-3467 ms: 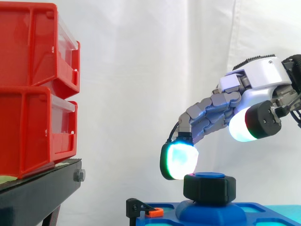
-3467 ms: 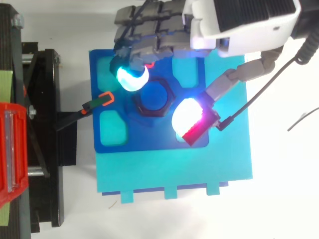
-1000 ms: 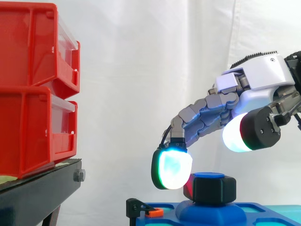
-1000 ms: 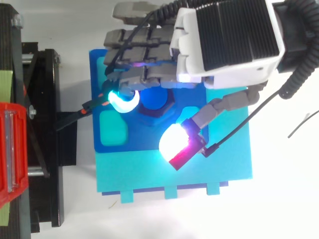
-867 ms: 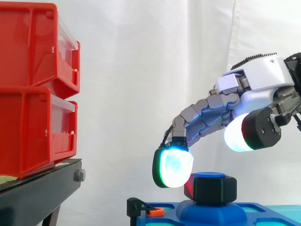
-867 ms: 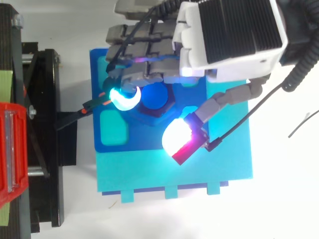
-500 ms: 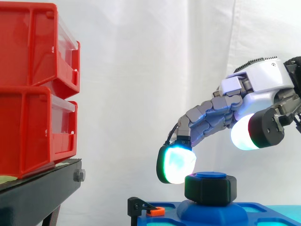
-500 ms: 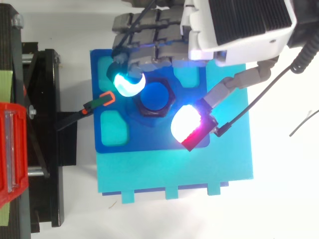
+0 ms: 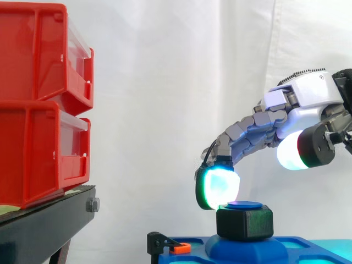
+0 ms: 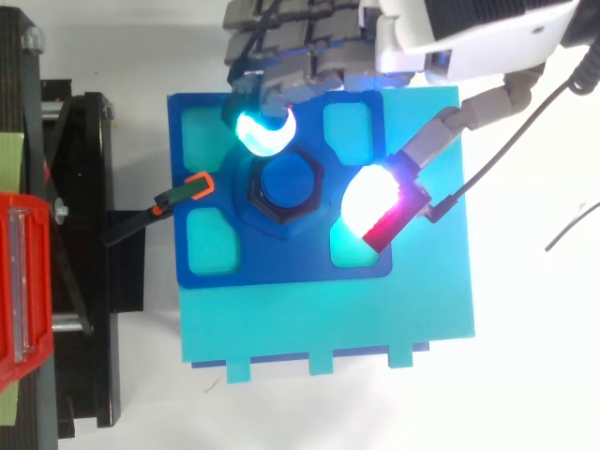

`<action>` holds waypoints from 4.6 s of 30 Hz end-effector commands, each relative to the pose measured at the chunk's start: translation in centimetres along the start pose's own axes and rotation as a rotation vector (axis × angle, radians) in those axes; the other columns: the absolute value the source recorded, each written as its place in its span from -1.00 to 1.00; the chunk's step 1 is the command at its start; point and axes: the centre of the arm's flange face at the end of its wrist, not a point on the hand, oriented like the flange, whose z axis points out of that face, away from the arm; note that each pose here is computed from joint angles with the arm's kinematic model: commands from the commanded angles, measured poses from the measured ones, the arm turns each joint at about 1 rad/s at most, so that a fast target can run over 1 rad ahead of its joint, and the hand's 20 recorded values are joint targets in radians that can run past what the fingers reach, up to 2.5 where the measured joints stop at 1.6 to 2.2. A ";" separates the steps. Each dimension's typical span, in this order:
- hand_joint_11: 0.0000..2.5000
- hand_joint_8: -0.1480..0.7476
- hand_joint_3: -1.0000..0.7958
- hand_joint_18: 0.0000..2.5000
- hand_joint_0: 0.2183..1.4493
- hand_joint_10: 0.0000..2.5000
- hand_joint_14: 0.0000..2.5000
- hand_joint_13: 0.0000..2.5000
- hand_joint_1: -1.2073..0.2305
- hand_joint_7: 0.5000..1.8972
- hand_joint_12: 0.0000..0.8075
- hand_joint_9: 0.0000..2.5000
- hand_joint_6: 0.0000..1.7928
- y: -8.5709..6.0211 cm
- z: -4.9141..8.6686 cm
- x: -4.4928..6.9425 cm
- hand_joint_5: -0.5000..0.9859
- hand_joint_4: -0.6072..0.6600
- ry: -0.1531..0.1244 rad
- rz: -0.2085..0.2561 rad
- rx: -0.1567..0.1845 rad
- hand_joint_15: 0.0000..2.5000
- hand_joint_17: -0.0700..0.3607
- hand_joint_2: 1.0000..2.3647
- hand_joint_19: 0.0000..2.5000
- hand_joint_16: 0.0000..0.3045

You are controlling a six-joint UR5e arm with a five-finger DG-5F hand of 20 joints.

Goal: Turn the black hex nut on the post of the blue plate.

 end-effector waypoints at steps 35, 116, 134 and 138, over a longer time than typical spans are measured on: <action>-1.00 0.00 -0.44 -1.00 -0.57 -1.00 -1.00 -0.91 0.12 -0.43 -0.02 -0.70 -0.44 7.8 4.4 2.8 -0.57 0.36 0.014 -0.056 0.028 -1.00 -0.14 -1.00 -0.87 -0.67; -1.00 0.00 -0.44 -1.00 -0.57 -1.00 -1.00 -0.90 0.12 -0.43 -0.04 -0.69 -0.44 1.7 0.7 0.3 -0.57 0.35 0.028 -0.137 -0.006 -1.00 -0.16 -1.00 -0.86 -0.68; -1.00 0.00 -0.44 -1.00 -0.57 -1.00 -1.00 -0.90 0.12 -0.44 -0.05 -0.69 -0.44 3.6 2.4 -1.0 -0.57 0.35 -0.043 -0.148 0.006 -1.00 -0.17 -1.00 -0.86 -0.68; -1.00 0.01 -0.44 -1.00 -0.57 -1.00 -1.00 -0.90 0.12 -0.44 -0.05 -0.69 -0.44 4.4 3.0 -0.9 -0.57 0.36 -0.053 -0.151 0.020 -1.00 -0.17 -1.00 -0.86 -0.69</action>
